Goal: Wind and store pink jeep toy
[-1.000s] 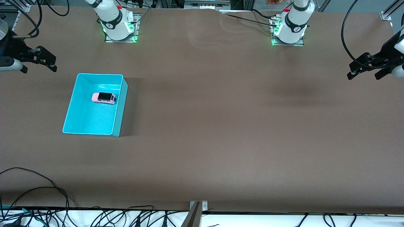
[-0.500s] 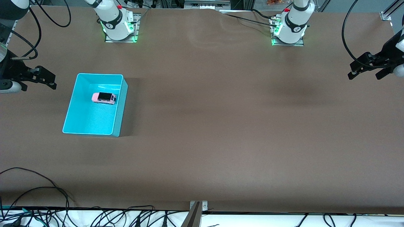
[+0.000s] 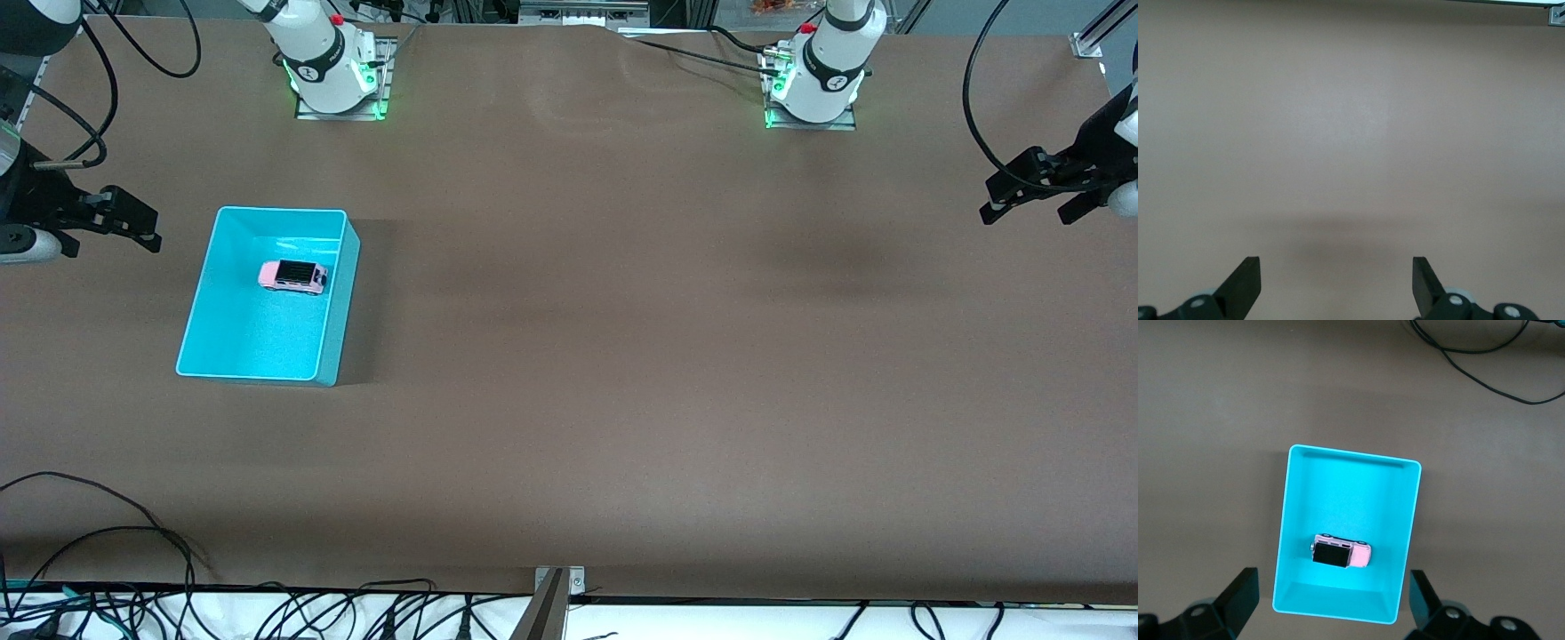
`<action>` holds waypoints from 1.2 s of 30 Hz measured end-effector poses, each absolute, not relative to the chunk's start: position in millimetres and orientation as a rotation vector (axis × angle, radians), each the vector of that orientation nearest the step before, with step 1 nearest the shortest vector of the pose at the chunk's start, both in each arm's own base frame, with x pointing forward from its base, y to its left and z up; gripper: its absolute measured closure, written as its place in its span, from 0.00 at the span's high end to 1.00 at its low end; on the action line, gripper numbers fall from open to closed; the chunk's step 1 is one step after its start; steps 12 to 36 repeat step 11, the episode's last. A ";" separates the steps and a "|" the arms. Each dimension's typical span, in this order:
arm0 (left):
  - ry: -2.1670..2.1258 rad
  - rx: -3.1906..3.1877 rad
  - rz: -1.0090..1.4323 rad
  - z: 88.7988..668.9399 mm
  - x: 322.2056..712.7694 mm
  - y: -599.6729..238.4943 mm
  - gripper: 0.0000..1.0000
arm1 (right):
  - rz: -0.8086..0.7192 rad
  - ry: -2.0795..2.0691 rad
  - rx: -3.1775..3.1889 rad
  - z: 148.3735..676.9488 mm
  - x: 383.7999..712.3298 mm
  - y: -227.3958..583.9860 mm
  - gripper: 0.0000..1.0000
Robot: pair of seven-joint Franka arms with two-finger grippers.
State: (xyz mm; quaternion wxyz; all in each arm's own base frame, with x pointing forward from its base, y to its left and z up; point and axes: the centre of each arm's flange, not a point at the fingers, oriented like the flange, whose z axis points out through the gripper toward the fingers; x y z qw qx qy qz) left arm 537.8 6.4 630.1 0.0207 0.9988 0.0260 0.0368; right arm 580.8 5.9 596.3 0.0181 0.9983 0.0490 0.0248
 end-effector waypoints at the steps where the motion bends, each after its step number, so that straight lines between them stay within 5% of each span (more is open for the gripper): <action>1: 0.081 3.097 0.114 630.1 537.8 6.4 1.00 | 0.076 0.152 3.101 596.2 580.8 5.9 1.00; 36: 0.081 3.097 0.114 630.0 537.8 6.4 1.00 | 0.068 0.152 3.104 595.7 580.2 6.1 1.00</action>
